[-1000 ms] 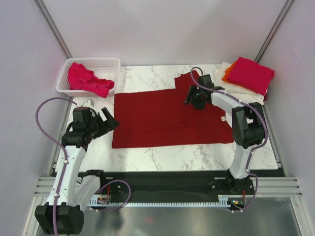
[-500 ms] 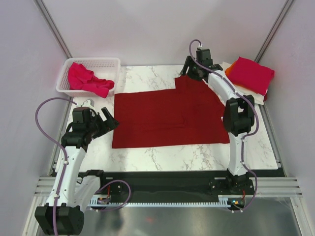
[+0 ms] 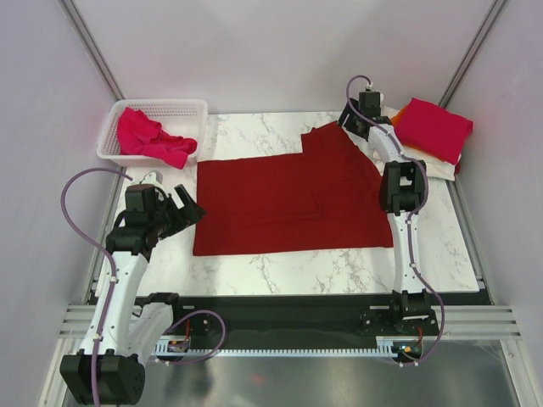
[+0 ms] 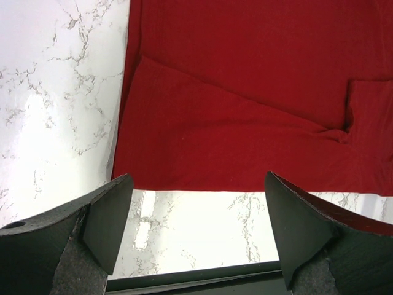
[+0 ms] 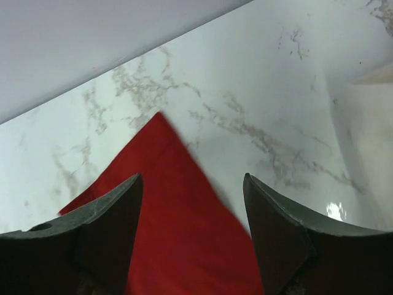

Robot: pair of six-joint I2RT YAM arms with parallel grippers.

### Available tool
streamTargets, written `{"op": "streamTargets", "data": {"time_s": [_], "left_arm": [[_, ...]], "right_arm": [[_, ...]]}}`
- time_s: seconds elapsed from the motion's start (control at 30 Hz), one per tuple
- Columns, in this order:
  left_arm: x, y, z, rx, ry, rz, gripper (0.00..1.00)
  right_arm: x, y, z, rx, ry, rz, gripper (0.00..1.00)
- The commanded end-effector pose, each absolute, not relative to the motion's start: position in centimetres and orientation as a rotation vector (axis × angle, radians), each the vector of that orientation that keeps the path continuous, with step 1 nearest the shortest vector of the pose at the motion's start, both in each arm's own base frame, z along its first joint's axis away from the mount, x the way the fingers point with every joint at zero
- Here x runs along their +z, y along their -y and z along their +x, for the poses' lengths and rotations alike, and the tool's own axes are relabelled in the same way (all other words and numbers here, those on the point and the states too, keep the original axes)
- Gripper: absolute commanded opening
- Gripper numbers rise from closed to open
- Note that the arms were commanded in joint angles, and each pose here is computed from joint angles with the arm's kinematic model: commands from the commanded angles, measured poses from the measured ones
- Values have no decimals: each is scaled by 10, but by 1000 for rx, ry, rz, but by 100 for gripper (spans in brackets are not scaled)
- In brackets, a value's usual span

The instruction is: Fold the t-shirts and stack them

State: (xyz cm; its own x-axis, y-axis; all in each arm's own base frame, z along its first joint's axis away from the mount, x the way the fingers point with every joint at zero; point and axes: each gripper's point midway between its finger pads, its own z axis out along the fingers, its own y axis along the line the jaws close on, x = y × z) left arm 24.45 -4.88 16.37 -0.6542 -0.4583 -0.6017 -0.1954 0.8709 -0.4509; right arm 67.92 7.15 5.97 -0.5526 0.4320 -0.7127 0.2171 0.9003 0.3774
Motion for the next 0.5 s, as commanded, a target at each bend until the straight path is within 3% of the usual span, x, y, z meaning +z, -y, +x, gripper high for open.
{"op": "streamTargets", "data": {"time_s": [0.0,0.23,0.47], "left_arm": [[165,46,249,-427,-2271,-423,95],[165,45,249,-423,-2267,-426,94],[162,43,250,-410,-2276,-437,94]], "right_arm": [[77,-70,710,292,-2037,429,74],[46,-67,724,300,-2003,486,75],[22,-100,715,366,-2061,461,66]]}}
